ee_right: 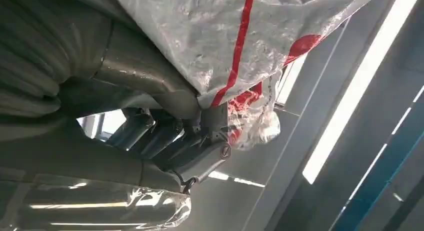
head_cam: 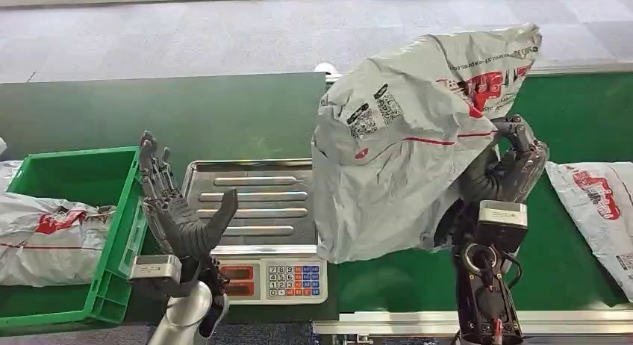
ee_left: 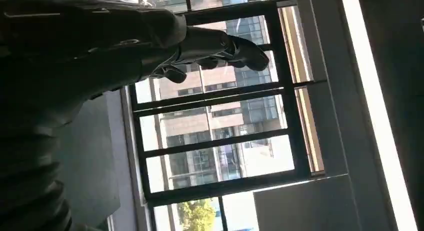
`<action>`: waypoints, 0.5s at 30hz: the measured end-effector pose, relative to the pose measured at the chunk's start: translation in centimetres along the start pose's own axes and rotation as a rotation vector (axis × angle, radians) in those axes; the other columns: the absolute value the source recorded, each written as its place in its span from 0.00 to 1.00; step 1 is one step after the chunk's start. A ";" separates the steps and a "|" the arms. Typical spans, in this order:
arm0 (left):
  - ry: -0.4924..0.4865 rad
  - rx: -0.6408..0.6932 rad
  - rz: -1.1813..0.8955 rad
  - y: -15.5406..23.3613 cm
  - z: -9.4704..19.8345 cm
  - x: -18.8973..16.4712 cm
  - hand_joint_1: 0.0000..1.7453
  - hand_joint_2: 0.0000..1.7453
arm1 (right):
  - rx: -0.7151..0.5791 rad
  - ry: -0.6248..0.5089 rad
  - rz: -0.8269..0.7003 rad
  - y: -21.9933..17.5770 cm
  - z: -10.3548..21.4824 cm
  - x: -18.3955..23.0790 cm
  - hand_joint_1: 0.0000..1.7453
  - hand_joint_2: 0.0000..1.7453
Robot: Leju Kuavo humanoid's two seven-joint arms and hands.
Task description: Moved the parcel from conveyor to table for the left to box.
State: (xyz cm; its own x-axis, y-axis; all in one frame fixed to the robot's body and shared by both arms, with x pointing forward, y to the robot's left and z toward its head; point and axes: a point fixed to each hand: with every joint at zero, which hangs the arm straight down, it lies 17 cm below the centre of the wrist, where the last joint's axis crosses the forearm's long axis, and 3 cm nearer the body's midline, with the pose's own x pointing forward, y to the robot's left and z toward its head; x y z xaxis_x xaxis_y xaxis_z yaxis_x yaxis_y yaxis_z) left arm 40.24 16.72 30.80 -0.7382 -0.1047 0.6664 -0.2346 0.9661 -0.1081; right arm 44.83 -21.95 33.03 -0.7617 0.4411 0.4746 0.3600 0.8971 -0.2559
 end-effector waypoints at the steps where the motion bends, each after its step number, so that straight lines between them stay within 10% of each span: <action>1: -0.002 0.000 0.002 0.0 0.0 0.1 0.00 1.00 | -0.002 -0.008 -0.002 0.0 0.0 0.4 1.00 1.00; 9: -0.010 -0.022 0.032 -0.6 -0.2 0.5 0.00 1.00 | 0.013 -0.068 -0.049 -0.1 -1.7 2.1 1.00 1.00; 15: -0.018 -0.002 0.053 -0.8 -1.0 0.9 0.00 1.00 | 0.275 -0.172 0.084 5.8 -4.5 1.4 1.00 1.00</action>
State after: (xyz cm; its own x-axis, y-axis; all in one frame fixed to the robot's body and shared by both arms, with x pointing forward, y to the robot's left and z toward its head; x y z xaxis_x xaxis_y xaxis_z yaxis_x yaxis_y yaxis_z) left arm 40.37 16.04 32.25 -0.7610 -0.0574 0.6463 -0.1937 0.9707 -0.1419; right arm 48.29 -16.01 36.01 -0.8236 0.4818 0.2994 0.2845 0.8075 -0.5168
